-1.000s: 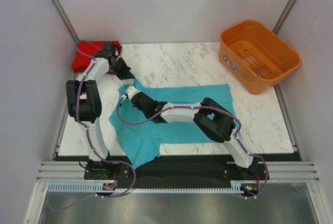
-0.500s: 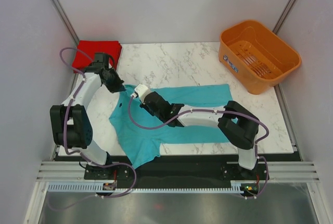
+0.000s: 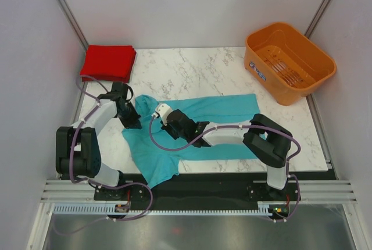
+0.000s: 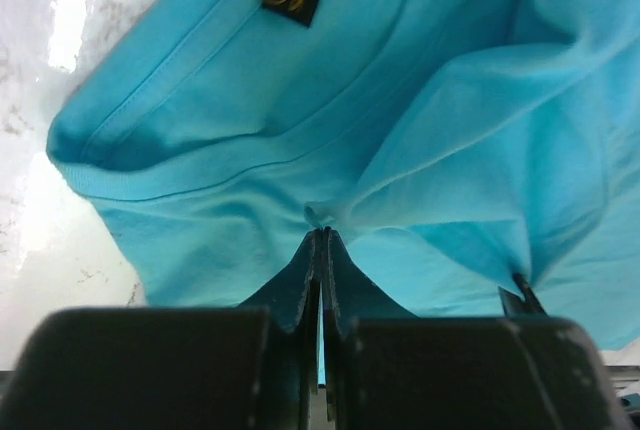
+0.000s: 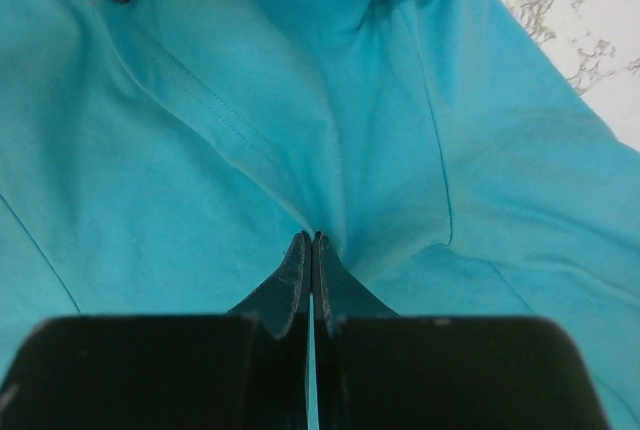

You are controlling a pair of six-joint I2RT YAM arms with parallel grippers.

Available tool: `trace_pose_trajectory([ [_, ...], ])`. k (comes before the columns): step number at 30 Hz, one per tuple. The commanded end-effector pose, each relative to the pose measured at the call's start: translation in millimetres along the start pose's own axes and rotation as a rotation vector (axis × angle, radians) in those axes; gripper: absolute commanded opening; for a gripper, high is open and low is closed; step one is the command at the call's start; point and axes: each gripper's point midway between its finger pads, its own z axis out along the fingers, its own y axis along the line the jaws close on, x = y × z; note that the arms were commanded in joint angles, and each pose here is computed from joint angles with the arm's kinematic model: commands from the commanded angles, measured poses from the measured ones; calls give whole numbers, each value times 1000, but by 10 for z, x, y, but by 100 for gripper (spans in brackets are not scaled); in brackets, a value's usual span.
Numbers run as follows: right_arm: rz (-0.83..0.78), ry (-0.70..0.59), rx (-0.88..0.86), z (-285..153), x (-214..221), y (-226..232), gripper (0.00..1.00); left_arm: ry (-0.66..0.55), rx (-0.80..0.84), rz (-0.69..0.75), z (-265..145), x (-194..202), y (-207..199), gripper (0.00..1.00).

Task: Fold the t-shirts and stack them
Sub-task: Fold the tshirt

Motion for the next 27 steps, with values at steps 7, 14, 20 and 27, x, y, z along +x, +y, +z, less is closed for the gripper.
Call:
trace_pose_trajectory([
  [7, 52, -43, -56, -176, -122, 89, 24, -36, -28, 0, -112, -24, 74, 38],
  [14, 165, -40, 58, -425, -335, -319, 34, -166, 141, 213, -388, -672, -727, 49],
  [20, 286, -23, 155, -489, -258, -761, 34, -201, 55, 441, -93, -801, -1120, 61],
  [27, 350, 3, 212, -437, -95, -1007, 34, -155, -129, 462, 393, -874, -1001, 62],
])
